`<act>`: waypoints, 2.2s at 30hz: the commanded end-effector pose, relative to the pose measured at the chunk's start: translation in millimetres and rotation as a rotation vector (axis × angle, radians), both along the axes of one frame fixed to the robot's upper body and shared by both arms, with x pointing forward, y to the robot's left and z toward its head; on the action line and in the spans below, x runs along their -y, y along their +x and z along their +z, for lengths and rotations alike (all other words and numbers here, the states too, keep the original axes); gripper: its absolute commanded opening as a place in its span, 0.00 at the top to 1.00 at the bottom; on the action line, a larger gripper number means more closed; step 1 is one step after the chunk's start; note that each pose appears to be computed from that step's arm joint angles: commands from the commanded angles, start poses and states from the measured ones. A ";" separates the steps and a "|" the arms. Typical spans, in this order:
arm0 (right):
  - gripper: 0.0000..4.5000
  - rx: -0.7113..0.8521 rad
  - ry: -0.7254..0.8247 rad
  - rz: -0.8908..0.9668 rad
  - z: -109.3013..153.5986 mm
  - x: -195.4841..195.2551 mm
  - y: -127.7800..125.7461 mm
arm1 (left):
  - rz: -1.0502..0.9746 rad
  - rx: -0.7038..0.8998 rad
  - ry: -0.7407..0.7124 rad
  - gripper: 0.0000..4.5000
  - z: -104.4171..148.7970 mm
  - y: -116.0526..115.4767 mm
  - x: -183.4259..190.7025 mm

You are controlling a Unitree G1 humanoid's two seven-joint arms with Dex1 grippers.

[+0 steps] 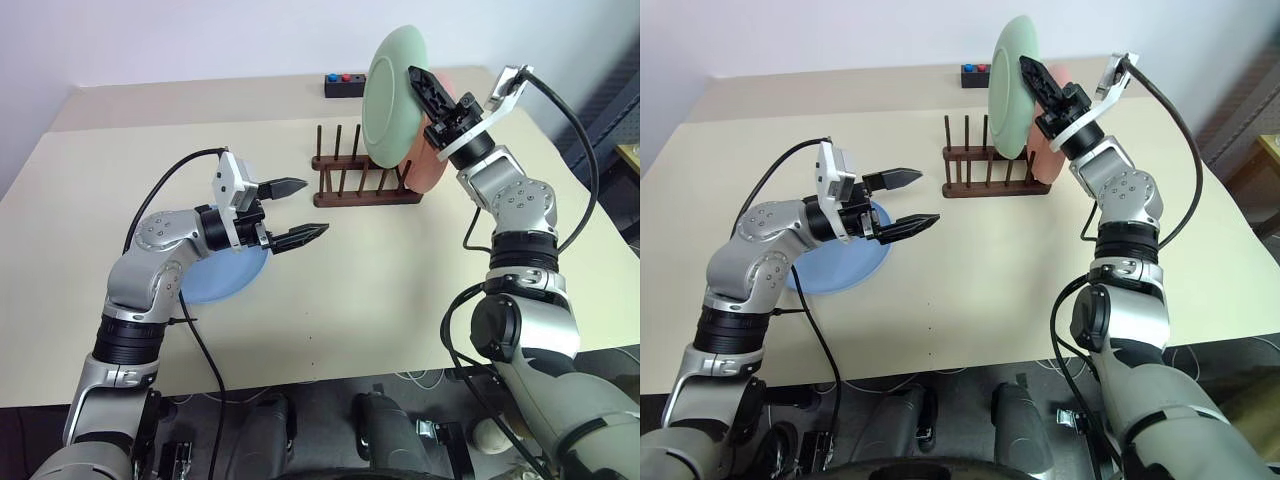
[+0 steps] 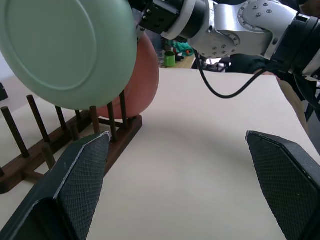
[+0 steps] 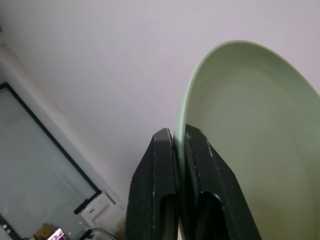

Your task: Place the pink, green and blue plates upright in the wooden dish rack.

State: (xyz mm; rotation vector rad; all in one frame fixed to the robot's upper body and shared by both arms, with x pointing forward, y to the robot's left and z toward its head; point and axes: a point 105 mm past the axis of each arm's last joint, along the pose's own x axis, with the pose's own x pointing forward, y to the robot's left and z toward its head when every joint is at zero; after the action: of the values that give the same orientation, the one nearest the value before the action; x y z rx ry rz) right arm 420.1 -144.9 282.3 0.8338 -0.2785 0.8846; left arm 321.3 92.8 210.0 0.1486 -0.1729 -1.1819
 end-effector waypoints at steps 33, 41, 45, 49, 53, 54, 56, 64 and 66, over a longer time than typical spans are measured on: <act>0.01 0.241 -0.110 -0.030 45.4 -7.0 -29.7 | -0.031 0.057 -0.034 0.00 16.6 -8.2 -0.5; 0.01 0.523 -0.412 -0.072 59.1 -10.2 -77.3 | 0.047 0.052 -0.051 0.00 25.1 1.8 -16.8; 0.01 0.570 -0.566 -0.020 37.3 -3.5 -100.0 | 0.182 0.067 -0.022 0.00 40.6 16.8 -49.5; 0.01 0.569 -0.724 0.109 12.3 4.9 -132.2 | 0.413 0.071 -0.016 0.00 69.3 36.5 -112.9; 0.01 0.558 -0.792 0.139 2.4 4.5 -141.5 | 0.585 -0.110 0.013 0.00 63.3 48.9 -157.5; 0.01 0.551 -0.798 0.145 0.7 4.2 -142.5 | 0.644 -0.173 0.026 0.00 57.9 51.6 -170.0; 0.01 0.542 -0.802 0.143 -0.5 4.3 -142.4 | 0.722 -0.235 0.027 0.00 55.3 55.1 -185.1; 0.01 0.528 -0.759 0.205 -13.4 -4.0 -152.1 | 0.891 -0.586 0.061 0.00 48.6 42.0 -221.2; 0.01 0.530 -0.723 0.248 -12.0 -5.1 -159.0 | 0.907 -0.638 0.112 0.00 38.6 35.6 -224.9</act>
State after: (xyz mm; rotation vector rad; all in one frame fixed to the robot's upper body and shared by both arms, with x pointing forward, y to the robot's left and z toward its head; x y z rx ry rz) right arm 274.9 -143.1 259.3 -0.0549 -0.2346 1.2672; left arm 364.1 313.8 248.3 -0.0782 0.4507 -0.3014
